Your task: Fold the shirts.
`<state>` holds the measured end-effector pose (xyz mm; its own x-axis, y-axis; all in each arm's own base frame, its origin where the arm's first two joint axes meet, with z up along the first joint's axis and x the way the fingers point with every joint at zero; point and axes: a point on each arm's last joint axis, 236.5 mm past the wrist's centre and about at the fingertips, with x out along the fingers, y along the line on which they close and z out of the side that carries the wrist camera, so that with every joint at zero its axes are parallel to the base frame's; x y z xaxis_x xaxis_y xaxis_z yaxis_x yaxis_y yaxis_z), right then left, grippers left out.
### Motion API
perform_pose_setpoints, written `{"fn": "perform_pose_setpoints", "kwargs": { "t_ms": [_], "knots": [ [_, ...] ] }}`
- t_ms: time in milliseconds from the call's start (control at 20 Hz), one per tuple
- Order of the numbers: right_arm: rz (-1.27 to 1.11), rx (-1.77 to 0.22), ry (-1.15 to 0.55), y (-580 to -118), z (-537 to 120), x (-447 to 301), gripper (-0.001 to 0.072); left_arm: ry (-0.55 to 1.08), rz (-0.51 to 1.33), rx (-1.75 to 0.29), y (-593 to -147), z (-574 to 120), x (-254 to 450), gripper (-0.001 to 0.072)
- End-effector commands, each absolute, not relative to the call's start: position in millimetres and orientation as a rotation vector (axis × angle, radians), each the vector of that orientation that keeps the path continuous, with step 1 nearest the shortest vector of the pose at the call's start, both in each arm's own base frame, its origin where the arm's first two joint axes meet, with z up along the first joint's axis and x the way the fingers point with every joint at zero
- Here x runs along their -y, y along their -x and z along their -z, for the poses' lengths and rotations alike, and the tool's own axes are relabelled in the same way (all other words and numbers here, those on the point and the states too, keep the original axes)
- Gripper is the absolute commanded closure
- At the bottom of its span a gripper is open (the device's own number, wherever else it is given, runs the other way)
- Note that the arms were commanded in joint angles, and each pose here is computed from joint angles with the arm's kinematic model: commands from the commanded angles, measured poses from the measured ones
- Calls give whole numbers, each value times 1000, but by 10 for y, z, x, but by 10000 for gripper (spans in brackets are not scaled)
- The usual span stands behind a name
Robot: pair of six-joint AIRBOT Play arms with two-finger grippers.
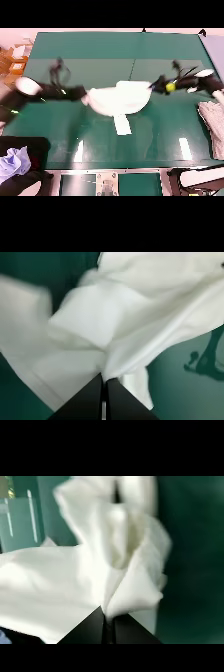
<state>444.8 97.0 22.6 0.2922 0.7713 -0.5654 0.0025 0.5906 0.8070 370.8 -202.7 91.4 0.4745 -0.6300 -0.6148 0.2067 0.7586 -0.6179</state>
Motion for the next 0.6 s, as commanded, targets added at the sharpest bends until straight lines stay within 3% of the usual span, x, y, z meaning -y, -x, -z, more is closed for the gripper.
{"fn": "perform_pose_setpoints", "kwargs": {
  "t_ms": [0, 150, 300, 450, 550],
  "knots": [
    [-766, -827, -735, -4446, -1878, -865, 697, 396, 565, -555, -3767, -2633, 1653, 686],
    [-817, -513, -513, -3998, -3317, -895, 697, 294, 630, -235, -3336, -4098, 1609, 686],
    [-810, -285, -294, -3317, -4266, -1056, 696, 214, 690, -44, -2759, -4997, 1611, 686],
    [-758, -148, -154, -2851, -4716, -1162, 696, 147, 725, 24, -2335, -5332, 1623, 685],
    [-732, -153, -127, -2789, -4704, -1158, 695, 119, 732, -27, -2306, -5213, 1643, 686]
  ]
}}
